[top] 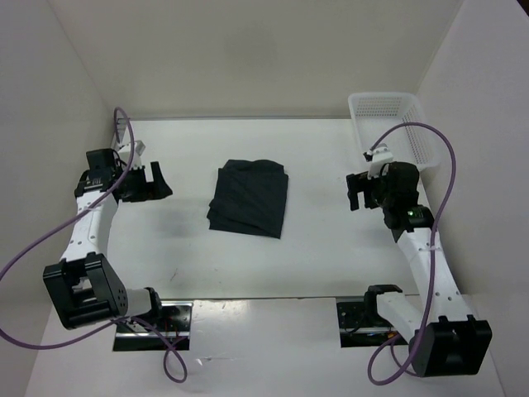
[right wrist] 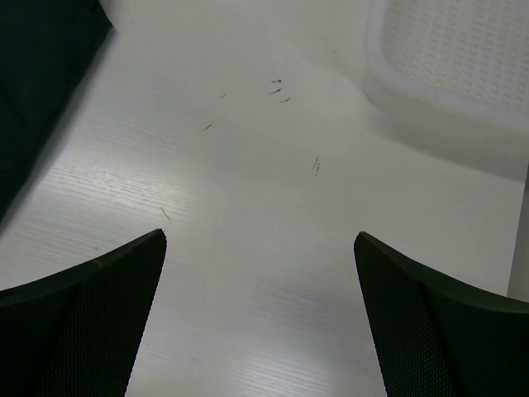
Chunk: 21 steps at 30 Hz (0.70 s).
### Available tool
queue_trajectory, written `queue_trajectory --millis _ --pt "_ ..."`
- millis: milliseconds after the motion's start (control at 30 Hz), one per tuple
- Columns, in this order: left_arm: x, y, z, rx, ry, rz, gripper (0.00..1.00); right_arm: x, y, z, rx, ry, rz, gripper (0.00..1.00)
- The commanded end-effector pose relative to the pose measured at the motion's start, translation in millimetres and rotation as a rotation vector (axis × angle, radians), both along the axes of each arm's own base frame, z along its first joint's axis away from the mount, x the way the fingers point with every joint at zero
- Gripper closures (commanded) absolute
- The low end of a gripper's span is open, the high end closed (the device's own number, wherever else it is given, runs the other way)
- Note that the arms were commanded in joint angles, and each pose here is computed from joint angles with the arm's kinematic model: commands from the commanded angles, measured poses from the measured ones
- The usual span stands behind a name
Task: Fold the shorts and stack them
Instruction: Fold the shorts
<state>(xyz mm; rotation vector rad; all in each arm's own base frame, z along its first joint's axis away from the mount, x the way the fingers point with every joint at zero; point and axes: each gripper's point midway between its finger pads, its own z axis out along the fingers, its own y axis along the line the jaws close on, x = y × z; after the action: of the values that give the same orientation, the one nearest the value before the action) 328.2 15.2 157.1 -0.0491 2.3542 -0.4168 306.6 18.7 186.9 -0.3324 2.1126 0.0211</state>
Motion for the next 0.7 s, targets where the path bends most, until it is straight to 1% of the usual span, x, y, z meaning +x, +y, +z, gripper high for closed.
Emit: queue_trajectory --millis 0,167,333,467,667 --pt "0 6 14 0.012 -0.069 0.009 0.00 -3 0 5 0.074 -0.038 -0.062 0.01" --pt "-5 -3 13 -0.017 -0.074 -0.018 0.00 -6 -1 13 0.078 -0.073 -0.075 0.01" --pt "-8 -3 12 -0.017 -0.073 -0.018 0.00 -5 1 18 0.086 -0.093 -0.062 0.01" --pt "-7 -2 18 -0.002 -0.099 -0.012 0.00 -6 -4 21 0.085 -0.103 -0.080 0.01" --pt "-9 -2 15 -0.005 -0.090 -0.012 0.00 -6 3 26 0.122 -0.117 -0.060 0.01"
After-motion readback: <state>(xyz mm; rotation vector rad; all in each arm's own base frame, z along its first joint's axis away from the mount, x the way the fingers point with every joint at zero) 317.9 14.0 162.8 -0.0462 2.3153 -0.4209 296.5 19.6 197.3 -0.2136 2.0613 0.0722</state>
